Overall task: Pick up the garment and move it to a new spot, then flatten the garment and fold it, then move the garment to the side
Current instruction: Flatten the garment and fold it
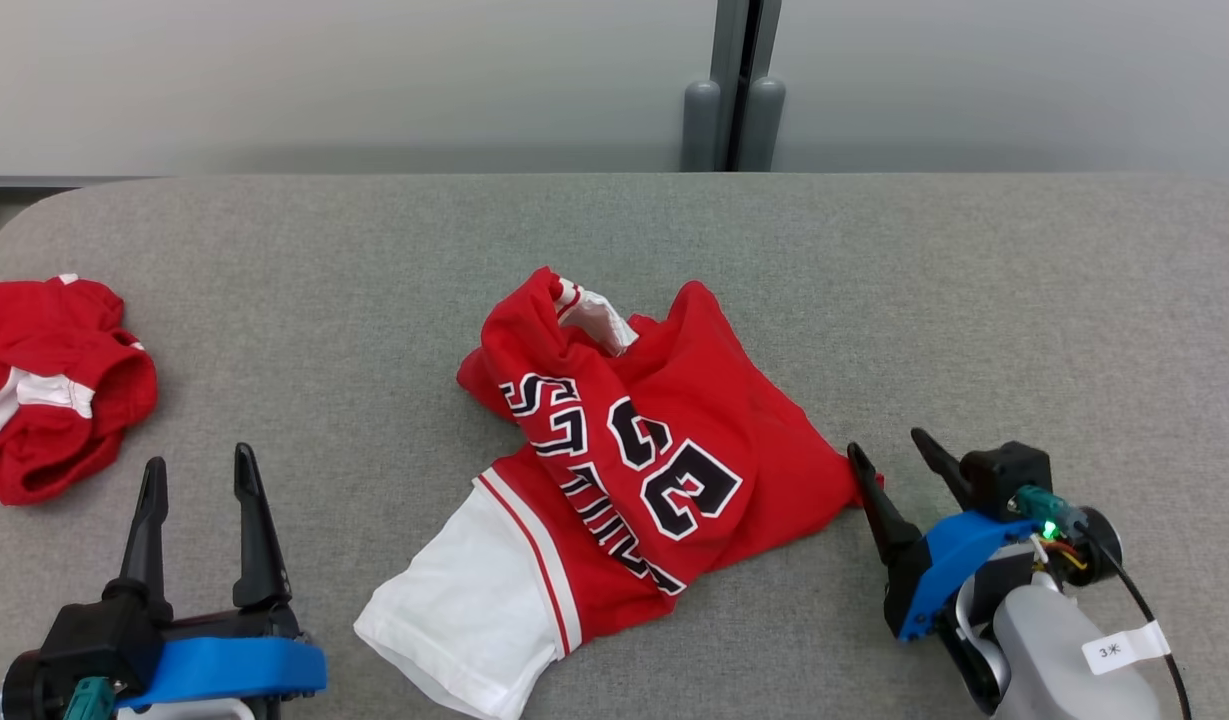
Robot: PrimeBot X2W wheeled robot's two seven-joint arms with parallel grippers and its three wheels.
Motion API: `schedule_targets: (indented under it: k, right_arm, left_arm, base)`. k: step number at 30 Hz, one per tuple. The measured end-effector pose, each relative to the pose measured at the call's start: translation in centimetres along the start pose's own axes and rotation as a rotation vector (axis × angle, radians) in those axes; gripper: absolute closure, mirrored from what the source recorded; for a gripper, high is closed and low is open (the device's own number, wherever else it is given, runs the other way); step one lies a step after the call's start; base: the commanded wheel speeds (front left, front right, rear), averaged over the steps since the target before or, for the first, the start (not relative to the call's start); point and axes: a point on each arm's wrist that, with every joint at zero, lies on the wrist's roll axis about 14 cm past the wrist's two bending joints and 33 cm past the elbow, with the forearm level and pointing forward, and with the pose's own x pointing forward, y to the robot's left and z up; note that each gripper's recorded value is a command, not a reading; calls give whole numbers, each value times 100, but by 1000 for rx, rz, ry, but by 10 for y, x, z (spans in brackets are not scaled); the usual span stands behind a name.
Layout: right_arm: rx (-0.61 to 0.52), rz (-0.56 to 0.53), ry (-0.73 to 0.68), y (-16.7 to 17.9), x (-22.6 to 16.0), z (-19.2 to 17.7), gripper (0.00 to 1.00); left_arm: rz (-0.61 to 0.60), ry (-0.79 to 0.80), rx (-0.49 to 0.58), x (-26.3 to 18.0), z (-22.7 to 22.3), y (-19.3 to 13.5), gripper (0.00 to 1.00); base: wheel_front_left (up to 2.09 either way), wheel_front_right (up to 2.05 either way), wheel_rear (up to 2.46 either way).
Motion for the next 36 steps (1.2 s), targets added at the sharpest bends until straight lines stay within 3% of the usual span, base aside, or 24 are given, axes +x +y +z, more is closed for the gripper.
schedule_targets:
  k: [10, 11, 12, 18, 23, 30, 31, 36]
  right_arm:
    - [3, 60, 154, 28, -3, -49, 0]
    - [4, 69, 161, 32, -4, -52, 29]
    - [7, 76, 162, 36, -4, -52, 100]
    - [37, 71, 113, 38, -4, -40, 100]
    - [60, -28, -17, -3, -11, -4, 100]
    - [68, -179, 3, -57, -55, -24, 100]
    - [85, -179, 6, -54, -58, -26, 2]
    - [110, -199, -65, -59, -62, -8, 0]
  left_arm:
    - [6, 5, 1, 3, -2, 2, 0]
    - [7, 4, 1, 3, -2, 2, 0]
    - [7, 4, 1, 3, -2, 2, 0]
    - [7, 0, 0, 3, 0, 2, 0]
    - [-5, -2, -4, -1, 1, -3, 0]
    - [-17, -14, -6, -5, 5, -7, 0]
    - [-19, -16, -8, -5, 6, -8, 0]
    - [-27, -15, -9, -6, 5, -10, 0]
  base:
    - [0, 0, 0]
    - [0, 0, 0]
    - [0, 0, 0]
    - [0, 0, 0]
    - [0, 0, 0]
    - [0, 0, 0]
    - [0, 0, 0]
    - [0, 0, 0]
